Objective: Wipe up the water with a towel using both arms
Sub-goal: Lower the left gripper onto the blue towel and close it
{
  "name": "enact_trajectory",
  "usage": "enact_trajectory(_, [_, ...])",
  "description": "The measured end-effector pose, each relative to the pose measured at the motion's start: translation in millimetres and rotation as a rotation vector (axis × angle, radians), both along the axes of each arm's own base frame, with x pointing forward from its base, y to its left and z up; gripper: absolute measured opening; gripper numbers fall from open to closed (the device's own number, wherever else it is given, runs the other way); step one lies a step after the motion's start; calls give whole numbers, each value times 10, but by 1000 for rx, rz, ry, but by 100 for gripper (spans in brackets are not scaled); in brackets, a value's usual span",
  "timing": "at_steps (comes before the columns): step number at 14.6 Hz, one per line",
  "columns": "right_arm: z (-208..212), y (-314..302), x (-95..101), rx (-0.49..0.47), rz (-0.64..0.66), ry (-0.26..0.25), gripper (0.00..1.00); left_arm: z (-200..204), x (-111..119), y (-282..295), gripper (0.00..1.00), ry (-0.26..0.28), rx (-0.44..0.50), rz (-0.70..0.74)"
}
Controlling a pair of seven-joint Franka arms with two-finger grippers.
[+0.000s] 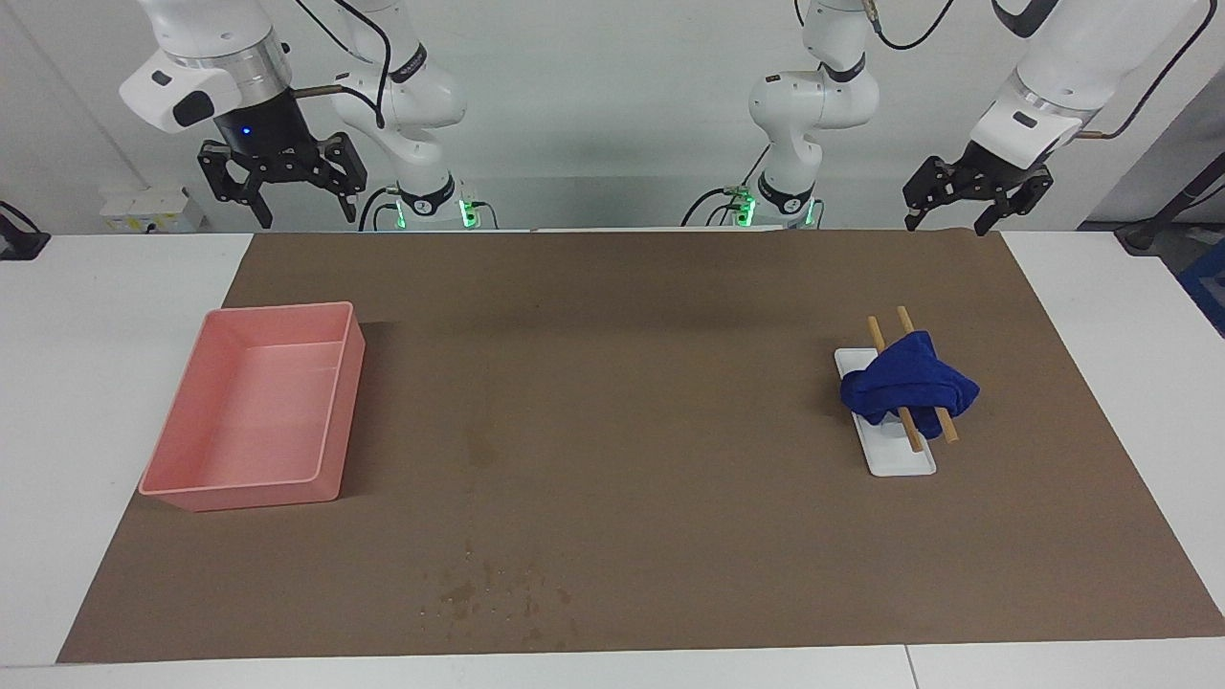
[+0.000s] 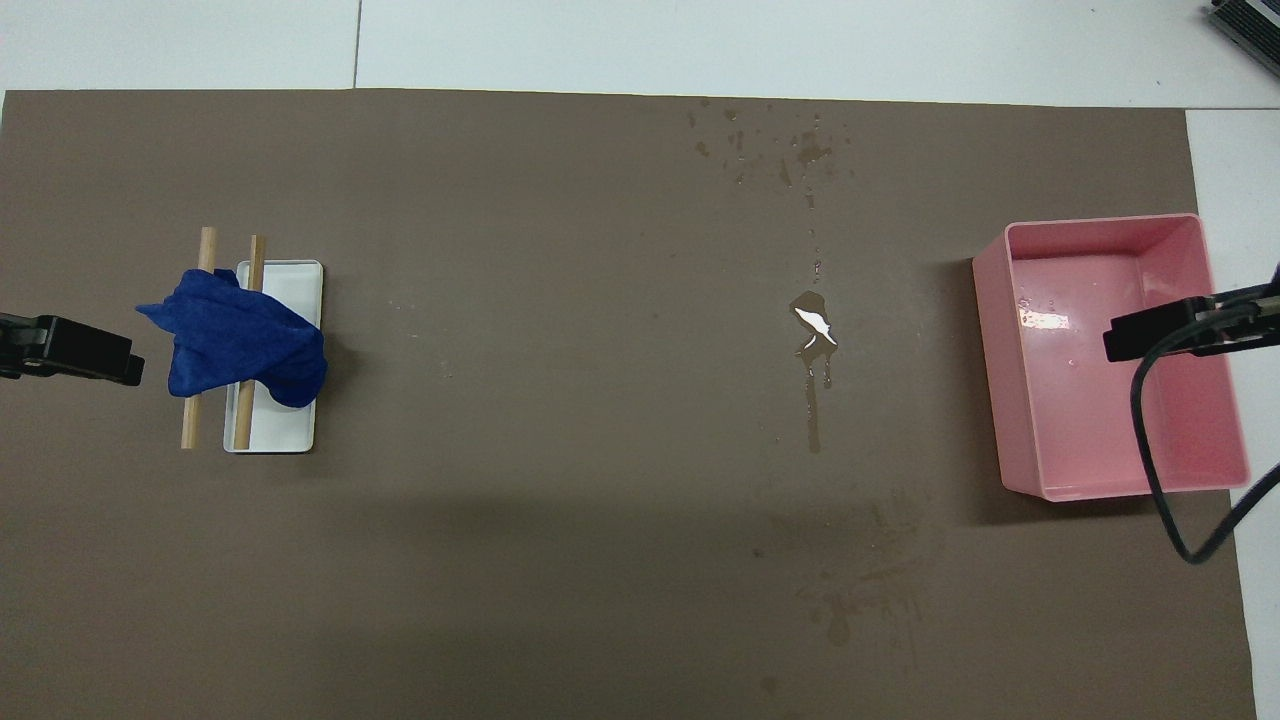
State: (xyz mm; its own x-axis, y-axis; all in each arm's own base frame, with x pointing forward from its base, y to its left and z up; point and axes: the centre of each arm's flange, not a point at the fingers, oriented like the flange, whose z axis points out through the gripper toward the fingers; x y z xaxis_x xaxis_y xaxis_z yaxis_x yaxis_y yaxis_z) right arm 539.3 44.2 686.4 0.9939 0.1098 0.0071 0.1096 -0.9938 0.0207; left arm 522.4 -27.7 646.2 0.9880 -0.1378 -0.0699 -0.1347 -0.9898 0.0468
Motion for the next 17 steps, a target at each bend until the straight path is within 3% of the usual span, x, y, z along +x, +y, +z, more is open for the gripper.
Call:
enact_trajectory(5, [-29, 98, 1, 1, 18, 6, 100, -23, 11, 16, 100, -4, 0, 3])
enact_trajectory(6, [-28, 98, 1, 2, 18, 6, 100, -60, 37, 37, 100, -25, 0, 9])
enact_trajectory(10, [-44, 108, -1, 2, 20, 10, 100, -509, 178, 120, 100, -189, 56, 12])
enact_trajectory(13, [-87, 101, -4, 0, 19, 19, 100, -937, 344, 114, 100, -242, 86, 22])
enact_trajectory(17, [-88, 103, -22, 0, 19, 20, 100, -1717, 802, 96, 100, -286, 125, 35])
